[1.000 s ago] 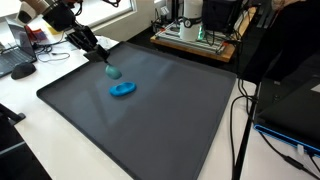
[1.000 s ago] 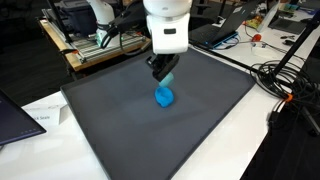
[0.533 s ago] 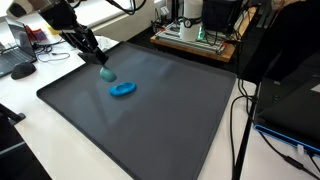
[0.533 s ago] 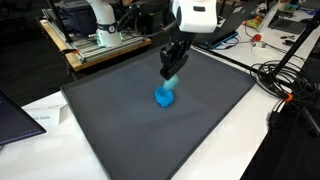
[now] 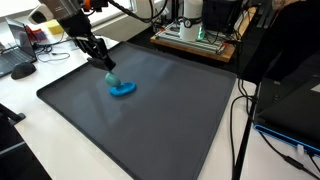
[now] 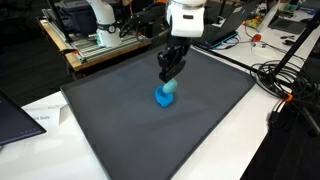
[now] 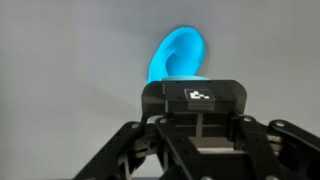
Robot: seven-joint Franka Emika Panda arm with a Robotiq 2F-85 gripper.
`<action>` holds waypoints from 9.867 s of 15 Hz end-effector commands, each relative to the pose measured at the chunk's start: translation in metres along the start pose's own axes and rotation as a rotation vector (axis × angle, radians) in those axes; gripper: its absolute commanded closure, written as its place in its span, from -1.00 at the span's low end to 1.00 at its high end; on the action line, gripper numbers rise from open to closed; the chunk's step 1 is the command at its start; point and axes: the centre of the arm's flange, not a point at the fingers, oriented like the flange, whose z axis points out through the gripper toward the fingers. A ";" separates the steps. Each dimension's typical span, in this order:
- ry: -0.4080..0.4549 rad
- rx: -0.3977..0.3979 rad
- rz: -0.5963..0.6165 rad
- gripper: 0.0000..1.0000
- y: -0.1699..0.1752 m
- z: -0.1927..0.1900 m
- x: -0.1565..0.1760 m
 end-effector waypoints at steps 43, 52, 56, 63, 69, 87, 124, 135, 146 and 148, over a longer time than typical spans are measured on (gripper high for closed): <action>0.275 -0.161 0.044 0.56 -0.042 0.043 -0.063; 0.223 -0.146 -0.010 0.56 -0.033 0.064 -0.057; 0.211 -0.137 -0.056 0.56 -0.021 0.074 -0.055; 0.190 -0.092 -0.153 0.56 -0.003 0.088 -0.052; 0.182 -0.055 -0.207 0.56 0.018 0.099 -0.049; 0.224 0.069 -0.306 0.56 0.054 0.122 -0.035; 0.137 -0.225 0.043 0.56 -0.019 -0.046 -0.031; 0.121 -0.241 0.085 0.06 -0.058 -0.046 -0.025; 0.097 -0.399 0.205 0.56 -0.106 -0.058 -0.002; 0.087 -0.431 0.218 0.56 -0.119 -0.060 0.002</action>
